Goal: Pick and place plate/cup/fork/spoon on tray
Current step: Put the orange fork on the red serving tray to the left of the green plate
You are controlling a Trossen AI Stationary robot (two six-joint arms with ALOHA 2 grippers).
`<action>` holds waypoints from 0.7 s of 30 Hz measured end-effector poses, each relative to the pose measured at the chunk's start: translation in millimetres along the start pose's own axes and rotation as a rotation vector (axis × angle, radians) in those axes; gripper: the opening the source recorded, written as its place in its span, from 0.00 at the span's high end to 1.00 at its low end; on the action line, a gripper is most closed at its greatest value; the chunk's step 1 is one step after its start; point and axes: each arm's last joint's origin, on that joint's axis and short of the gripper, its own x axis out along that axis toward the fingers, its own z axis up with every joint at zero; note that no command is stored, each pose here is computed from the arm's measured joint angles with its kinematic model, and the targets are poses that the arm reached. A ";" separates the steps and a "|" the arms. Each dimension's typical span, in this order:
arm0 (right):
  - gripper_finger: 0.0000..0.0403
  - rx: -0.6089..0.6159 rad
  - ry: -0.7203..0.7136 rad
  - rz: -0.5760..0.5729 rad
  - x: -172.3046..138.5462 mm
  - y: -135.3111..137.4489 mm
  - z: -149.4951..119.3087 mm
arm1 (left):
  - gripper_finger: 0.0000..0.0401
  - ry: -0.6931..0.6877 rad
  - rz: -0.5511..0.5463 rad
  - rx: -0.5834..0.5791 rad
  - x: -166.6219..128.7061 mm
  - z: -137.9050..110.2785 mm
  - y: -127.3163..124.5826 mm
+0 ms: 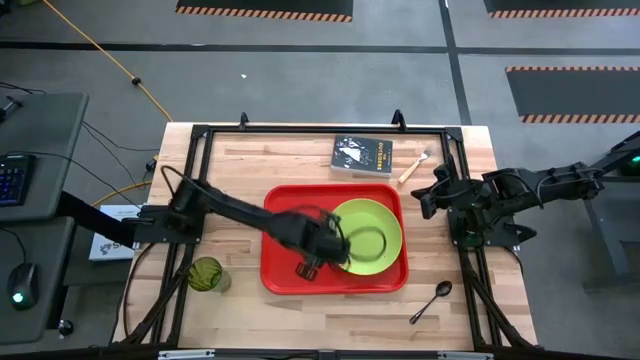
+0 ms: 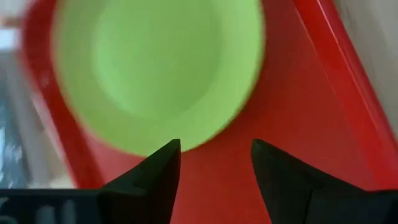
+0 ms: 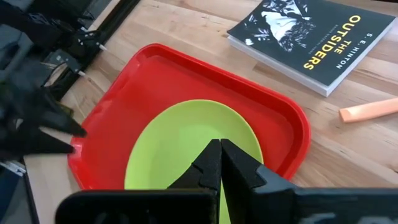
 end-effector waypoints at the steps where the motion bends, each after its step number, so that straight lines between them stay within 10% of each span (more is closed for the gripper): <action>1: 1.00 0.007 0.000 -0.002 0.8 0.5 -0.1 | 0.56 -0.020 -0.008 -0.054 -9.5 -3.9 7.8; 8: 1.00 0.065 -0.023 -0.036 4.6 1.9 -0.2 | 0.65 -0.345 0.017 -0.435 -66.8 -48.7 46.1; 21: 1.00 0.131 -0.083 -0.036 4.5 3.6 2.6 | 0.67 -0.952 0.057 -0.979 -82.0 -162.7 56.0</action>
